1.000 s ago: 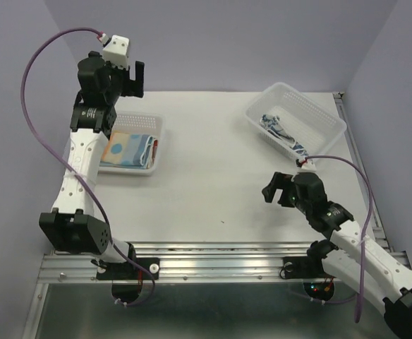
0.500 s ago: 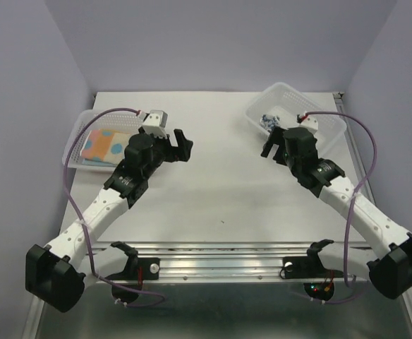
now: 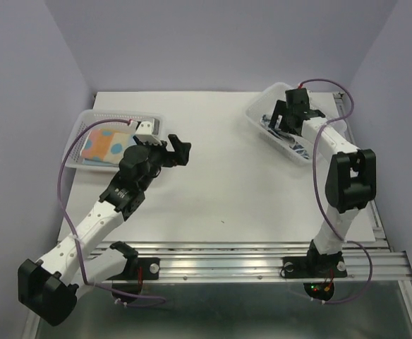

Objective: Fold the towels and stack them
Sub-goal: Grab crumpled towel, then move the towel to the center of the board, then flatten out the crumpled towel

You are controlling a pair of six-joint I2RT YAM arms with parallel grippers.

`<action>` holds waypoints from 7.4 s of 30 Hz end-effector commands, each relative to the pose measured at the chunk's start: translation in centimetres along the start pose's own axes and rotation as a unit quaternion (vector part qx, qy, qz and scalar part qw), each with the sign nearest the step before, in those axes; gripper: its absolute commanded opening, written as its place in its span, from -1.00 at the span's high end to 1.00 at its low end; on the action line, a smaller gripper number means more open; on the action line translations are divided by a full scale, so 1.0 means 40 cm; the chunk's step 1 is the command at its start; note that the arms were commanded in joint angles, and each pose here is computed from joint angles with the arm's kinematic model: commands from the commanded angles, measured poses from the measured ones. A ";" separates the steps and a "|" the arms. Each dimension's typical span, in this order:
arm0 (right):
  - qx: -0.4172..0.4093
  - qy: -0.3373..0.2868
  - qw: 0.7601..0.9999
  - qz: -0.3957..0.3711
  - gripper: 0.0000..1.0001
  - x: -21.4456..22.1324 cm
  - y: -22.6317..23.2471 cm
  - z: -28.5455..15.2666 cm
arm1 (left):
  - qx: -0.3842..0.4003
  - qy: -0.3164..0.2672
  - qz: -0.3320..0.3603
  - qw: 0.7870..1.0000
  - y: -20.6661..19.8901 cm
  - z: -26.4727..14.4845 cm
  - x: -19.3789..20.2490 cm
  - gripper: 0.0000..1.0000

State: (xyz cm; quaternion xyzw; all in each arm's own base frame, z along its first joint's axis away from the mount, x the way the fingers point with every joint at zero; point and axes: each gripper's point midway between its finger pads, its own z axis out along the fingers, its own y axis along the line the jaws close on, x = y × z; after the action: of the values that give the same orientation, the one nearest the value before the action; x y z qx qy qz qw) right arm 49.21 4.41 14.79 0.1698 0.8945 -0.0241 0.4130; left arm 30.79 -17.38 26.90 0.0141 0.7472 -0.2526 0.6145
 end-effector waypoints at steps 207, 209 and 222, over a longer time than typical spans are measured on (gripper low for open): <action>-0.496 -0.265 0.827 0.010 0.99 -0.004 0.200 -0.993 | 0.238 0.027 -0.167 0.956 -0.394 -0.236 -0.145 1.00; -0.513 -0.287 0.809 0.006 0.99 -0.060 0.202 -1.064 | 0.239 -0.004 -0.178 0.954 -0.400 -0.259 -0.226 1.00; -0.612 -0.363 0.702 -0.016 0.99 -0.209 0.149 -1.403 | 0.305 -0.092 -0.213 0.924 -0.438 -0.434 -0.493 1.00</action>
State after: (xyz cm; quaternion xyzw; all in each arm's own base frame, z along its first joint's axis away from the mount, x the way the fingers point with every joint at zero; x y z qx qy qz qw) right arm 19.31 18.75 54.27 -0.1122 0.5507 0.4276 0.7081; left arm 16.77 -21.49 49.81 0.0013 0.6037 -0.5499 0.5772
